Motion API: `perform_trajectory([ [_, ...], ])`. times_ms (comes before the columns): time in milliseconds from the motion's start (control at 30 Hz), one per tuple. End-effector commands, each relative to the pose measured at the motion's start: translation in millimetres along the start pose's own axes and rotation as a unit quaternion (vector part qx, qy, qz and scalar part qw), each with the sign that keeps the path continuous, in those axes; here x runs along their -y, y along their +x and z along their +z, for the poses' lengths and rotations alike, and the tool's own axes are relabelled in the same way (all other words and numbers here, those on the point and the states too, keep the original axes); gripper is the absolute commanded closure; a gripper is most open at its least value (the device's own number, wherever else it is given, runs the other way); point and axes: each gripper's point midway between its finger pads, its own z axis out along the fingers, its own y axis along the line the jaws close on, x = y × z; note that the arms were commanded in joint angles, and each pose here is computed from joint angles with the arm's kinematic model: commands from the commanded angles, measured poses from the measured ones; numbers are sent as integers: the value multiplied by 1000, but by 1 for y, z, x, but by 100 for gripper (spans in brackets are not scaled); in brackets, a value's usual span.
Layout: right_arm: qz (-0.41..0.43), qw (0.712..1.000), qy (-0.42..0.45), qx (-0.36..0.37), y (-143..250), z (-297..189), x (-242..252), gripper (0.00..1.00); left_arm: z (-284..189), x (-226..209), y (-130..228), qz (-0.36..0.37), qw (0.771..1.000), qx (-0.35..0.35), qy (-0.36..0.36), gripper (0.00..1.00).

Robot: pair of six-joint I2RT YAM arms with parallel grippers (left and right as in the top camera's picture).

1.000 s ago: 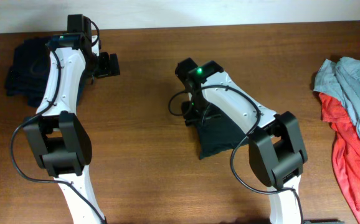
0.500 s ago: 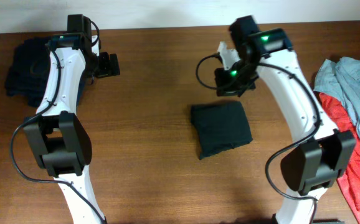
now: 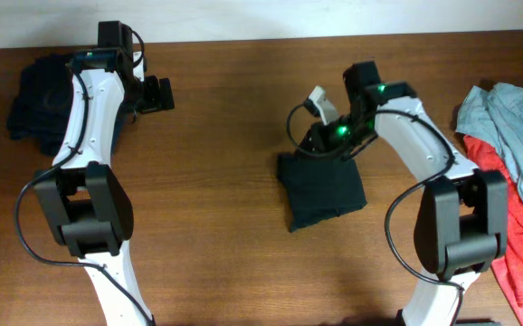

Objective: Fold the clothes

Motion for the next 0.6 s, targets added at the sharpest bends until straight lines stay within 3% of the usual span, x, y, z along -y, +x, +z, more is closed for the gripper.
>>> perform_trajectory([
  [0, -5, 999, -47, 0, 10, 12, -5, 96, -7, 2, -2, -6, 1000, 7, 5, 1],
  [567, -21, 998, -34, 39, 12, 41, 27, 96, -7, 1, -2, -6, 1000, 7, 5, 1],
])
